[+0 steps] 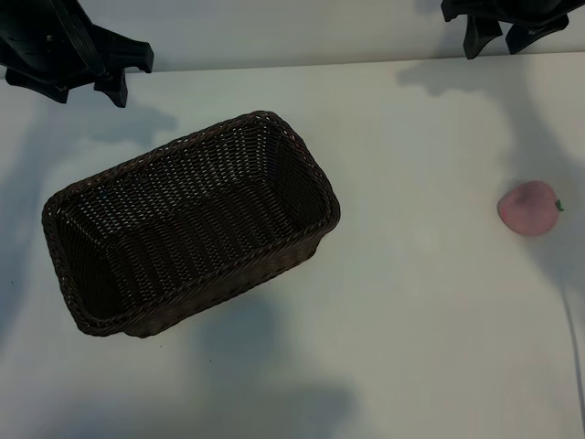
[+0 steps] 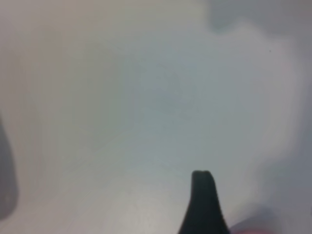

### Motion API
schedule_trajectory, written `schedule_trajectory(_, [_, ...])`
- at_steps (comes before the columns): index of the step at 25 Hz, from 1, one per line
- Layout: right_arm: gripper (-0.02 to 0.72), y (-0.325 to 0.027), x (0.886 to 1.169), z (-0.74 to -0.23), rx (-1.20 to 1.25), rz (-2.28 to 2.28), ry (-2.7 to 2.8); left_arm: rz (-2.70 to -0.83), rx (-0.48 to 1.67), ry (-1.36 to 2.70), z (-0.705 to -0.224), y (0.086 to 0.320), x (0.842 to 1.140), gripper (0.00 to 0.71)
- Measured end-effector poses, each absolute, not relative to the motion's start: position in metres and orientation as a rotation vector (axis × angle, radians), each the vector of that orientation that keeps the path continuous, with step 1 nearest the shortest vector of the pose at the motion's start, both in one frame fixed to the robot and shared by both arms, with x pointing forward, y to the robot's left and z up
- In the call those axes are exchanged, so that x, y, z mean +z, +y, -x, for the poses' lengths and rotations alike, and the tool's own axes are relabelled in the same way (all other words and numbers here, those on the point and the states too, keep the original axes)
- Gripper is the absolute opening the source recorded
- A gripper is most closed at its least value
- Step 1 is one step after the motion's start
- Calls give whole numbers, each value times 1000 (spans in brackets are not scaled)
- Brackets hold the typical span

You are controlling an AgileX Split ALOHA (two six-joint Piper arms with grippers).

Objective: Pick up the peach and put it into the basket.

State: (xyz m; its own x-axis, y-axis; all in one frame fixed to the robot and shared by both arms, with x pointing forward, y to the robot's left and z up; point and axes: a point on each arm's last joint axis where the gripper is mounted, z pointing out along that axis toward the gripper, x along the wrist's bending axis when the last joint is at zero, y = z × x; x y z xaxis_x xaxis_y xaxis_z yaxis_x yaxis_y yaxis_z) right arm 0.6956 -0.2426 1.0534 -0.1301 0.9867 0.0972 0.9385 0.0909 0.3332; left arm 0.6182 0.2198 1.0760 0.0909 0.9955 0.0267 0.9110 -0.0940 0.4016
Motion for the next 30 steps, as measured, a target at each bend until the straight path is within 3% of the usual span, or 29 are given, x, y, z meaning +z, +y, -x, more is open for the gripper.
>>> schedule_trajectory(30, [514, -243, 1053, -696, 477, -1964, 2204, -2095, 422, 1904, -617, 220, 1076, 596])
